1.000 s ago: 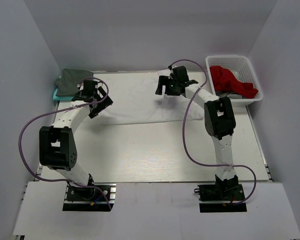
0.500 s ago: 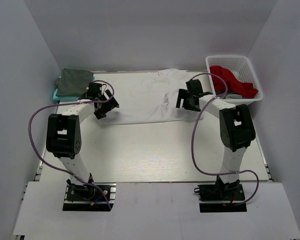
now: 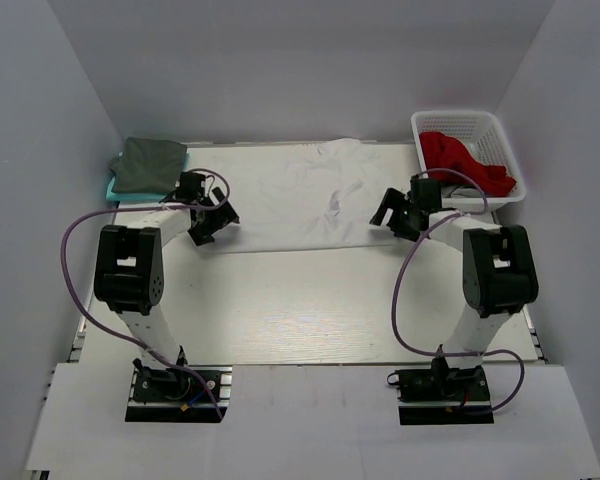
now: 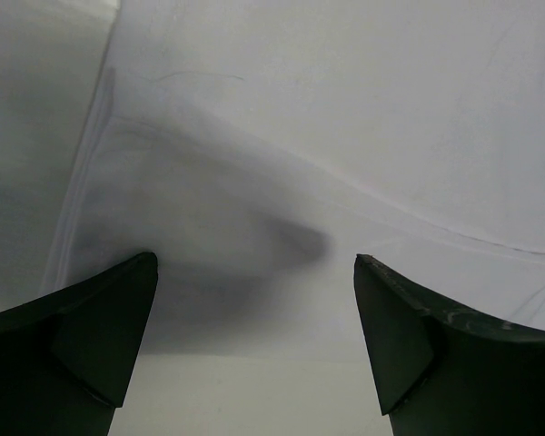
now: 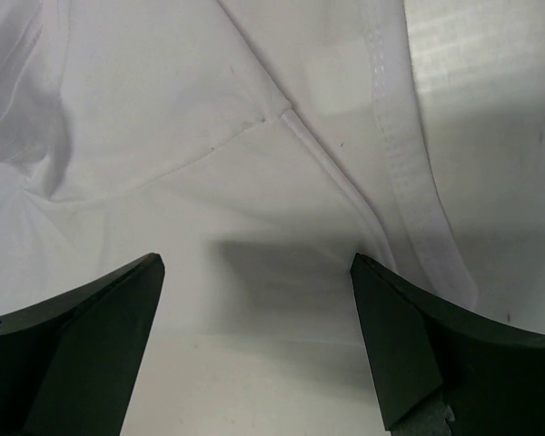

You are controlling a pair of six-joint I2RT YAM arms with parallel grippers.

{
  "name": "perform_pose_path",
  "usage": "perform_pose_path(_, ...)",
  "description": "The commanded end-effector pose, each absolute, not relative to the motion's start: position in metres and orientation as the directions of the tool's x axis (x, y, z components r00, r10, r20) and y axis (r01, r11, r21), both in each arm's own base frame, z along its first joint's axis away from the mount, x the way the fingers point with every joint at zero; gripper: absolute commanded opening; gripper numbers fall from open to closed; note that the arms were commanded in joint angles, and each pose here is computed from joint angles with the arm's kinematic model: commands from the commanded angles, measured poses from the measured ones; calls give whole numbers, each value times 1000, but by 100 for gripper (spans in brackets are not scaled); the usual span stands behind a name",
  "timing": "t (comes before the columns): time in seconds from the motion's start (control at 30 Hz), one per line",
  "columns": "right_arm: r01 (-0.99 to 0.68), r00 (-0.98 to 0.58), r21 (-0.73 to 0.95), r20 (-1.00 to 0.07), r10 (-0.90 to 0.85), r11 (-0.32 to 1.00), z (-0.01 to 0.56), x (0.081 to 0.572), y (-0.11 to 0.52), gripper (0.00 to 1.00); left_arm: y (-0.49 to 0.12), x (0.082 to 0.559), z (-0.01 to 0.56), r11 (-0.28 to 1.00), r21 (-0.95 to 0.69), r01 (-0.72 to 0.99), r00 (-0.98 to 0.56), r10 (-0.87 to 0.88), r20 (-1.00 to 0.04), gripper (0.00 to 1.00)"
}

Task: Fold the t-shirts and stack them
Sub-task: Fold the flattened tshirt in 1/3 of the way

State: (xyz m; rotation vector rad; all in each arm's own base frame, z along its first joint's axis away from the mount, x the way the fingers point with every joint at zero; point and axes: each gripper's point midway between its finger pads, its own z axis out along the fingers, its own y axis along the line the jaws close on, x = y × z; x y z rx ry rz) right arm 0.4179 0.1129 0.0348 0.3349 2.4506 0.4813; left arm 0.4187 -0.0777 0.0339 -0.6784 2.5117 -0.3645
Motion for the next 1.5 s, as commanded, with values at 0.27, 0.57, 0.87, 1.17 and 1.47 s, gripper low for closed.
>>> perform_pose_path(0.27, 180, -856, 409, -382, 347, 894, 35, 267, 101, 90, -77, 291, 54, 823, -394, -410, -768, -544, -338, 100)
perform_pose_path(0.57, -157, -747, 456, -635, 197, 876, 124, 273, 137, 90, -65, 290, 115, 800, -463, -382, -631, -592, -501, 100)
perform_pose_path(0.87, -443, -789, 563, -614, -6, 697, 129, 286, 235, 90, -62, 294, 130, 793, -462, -396, -611, -603, -513, 100)
perform_pose_path(1.17, -474, -811, 609, -583, -46, 636, 104, 319, 273, 90, -56, 302, 117, 780, -446, -439, -609, -623, -490, 100)
perform_pose_path(1.47, -456, -838, 663, -544, -36, 594, 81, 350, 296, 90, -56, 311, 111, 786, -433, -441, -620, -615, -486, 100)
